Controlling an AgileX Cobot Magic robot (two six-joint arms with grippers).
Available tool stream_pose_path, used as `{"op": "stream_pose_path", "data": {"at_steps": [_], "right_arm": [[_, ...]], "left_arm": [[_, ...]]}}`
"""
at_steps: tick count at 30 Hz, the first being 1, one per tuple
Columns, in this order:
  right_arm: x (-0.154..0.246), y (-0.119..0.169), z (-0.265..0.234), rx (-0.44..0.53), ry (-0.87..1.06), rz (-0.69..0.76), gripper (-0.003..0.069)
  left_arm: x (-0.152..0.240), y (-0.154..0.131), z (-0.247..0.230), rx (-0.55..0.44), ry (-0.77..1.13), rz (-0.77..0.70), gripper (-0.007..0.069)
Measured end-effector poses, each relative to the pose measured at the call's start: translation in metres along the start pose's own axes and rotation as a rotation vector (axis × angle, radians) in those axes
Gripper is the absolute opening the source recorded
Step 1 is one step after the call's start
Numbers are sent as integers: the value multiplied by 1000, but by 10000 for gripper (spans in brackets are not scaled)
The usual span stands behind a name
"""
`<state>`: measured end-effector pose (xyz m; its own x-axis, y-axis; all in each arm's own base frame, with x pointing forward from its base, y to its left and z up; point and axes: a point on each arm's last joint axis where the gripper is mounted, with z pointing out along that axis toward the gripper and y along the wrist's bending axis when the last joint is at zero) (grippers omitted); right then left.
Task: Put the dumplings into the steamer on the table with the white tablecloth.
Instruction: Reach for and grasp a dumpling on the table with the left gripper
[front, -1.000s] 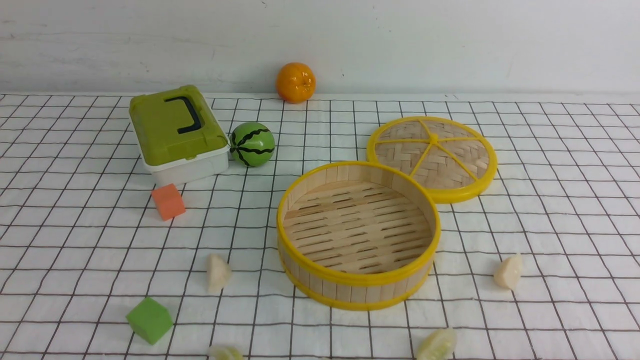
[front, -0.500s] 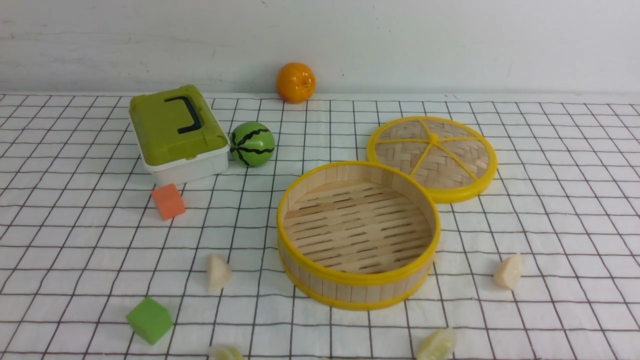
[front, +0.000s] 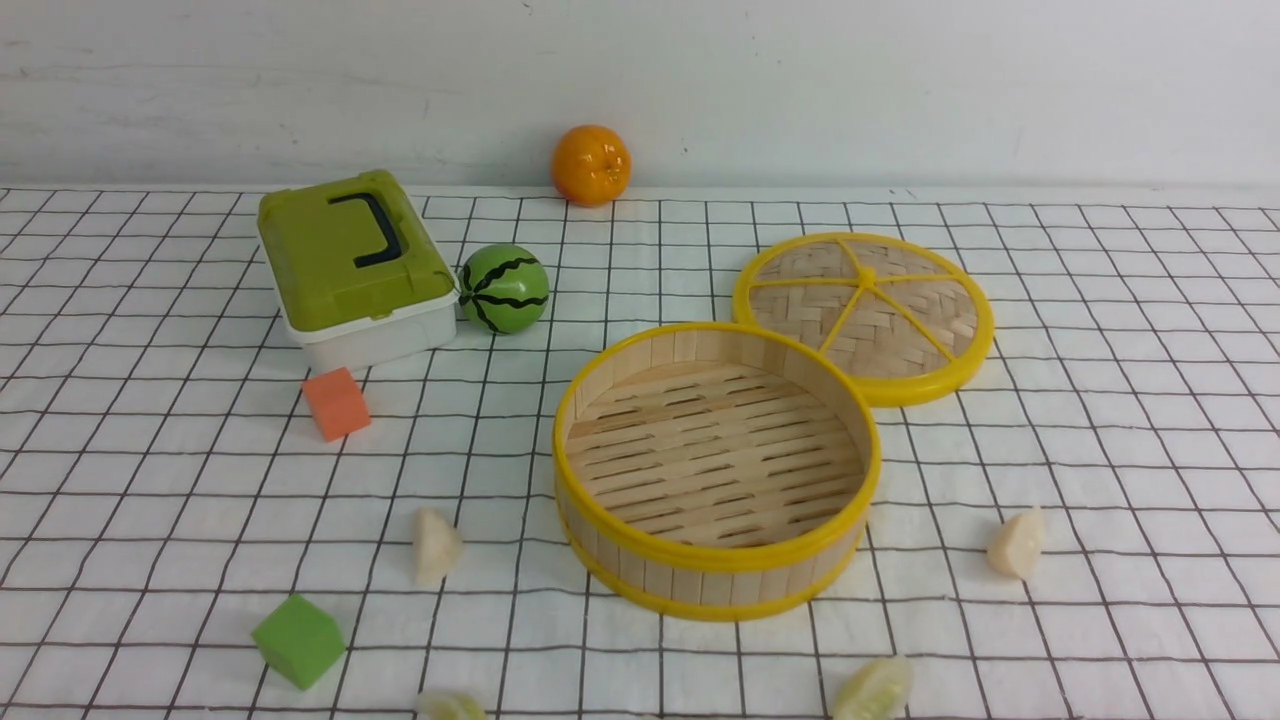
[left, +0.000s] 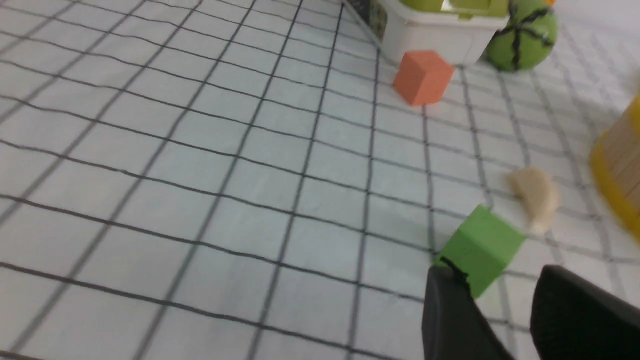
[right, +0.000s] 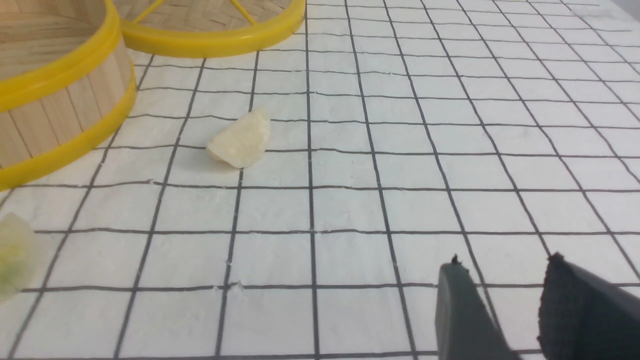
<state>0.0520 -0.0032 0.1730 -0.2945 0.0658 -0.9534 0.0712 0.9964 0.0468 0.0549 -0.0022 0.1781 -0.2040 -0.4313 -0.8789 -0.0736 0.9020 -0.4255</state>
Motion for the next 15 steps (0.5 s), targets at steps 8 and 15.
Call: {"op": "stream_pose_path", "data": {"at_steps": [8,15], "right_arm": [[-1,15,-1,-163,29,551,240],[-6,25,-3,-299,60,986,240]], "left_arm": [[-7,-13,-1,164,-8,-938,239],[-9,-14,-2,200,-5,-1117,239]]}}
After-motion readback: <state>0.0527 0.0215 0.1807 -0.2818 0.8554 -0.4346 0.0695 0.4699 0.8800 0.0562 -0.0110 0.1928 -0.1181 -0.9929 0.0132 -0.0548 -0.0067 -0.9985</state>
